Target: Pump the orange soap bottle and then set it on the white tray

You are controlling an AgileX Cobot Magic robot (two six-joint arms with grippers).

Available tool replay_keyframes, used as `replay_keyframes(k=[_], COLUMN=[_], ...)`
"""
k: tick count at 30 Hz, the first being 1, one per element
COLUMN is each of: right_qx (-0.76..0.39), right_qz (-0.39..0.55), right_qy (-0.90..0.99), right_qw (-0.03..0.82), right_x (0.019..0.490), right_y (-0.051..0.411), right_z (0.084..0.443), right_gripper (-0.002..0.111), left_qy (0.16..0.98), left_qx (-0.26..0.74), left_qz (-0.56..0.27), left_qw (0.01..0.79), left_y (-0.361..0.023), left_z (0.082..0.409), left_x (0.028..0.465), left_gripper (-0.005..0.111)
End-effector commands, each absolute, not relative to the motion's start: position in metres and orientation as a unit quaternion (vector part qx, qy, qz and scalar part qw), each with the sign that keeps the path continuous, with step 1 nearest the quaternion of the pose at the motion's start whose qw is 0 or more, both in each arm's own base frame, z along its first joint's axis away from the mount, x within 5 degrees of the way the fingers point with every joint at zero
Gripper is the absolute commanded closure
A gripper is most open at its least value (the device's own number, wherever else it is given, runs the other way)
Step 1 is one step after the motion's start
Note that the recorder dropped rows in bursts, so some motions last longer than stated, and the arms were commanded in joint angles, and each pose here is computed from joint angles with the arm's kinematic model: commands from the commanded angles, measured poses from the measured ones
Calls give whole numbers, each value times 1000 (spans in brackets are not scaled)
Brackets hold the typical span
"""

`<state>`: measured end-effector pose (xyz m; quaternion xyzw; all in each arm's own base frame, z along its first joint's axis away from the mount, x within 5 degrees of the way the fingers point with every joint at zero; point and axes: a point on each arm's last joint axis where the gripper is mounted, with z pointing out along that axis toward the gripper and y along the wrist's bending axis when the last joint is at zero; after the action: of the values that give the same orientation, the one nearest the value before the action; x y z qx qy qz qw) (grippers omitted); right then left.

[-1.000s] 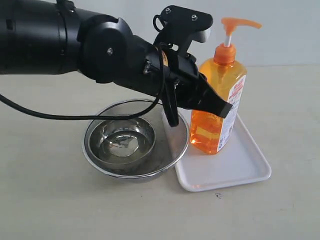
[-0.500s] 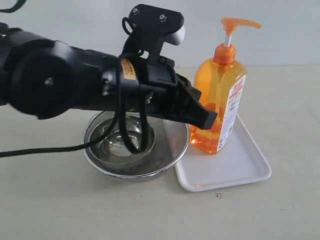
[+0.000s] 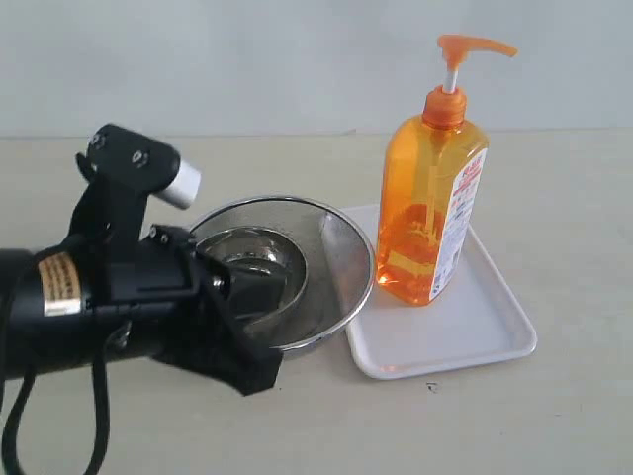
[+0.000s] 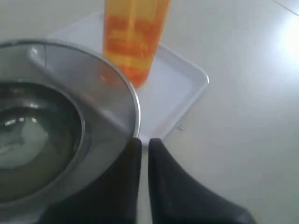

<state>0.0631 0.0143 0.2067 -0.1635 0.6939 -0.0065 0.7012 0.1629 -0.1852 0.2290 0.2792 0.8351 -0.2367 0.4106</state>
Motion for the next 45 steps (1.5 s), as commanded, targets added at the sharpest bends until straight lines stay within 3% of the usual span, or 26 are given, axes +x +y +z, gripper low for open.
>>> replay_keyframes(k=[1, 15, 22, 29, 38, 45], right_qx=[-162, -162, -162, -162, -162, -162], right_qz=[-8, -8, -8, -8, -9, -9], right_qy=[690, 690, 690, 690, 690, 690], right_qw=[705, 705, 705, 705, 705, 705], right_x=[63, 63, 63, 63, 63, 63], right_y=[14, 14, 14, 14, 14, 14], right_z=[208, 208, 208, 208, 208, 208], right_gripper=[108, 108, 108, 108, 108, 108], left_qy=[863, 871, 826, 787, 755, 723], left_qx=[261, 270, 253, 205, 92, 6], left_qz=[-233, -222, -237, -205, -151, -111], left_qw=[365, 345, 445, 545, 631, 682], left_y=[-172, -169, -153, -99, -38, -13], left_z=[209, 203, 237, 265, 230, 209], left_x=[148, 145, 151, 140, 101, 80], left_gripper=[101, 101, 101, 101, 101, 101])
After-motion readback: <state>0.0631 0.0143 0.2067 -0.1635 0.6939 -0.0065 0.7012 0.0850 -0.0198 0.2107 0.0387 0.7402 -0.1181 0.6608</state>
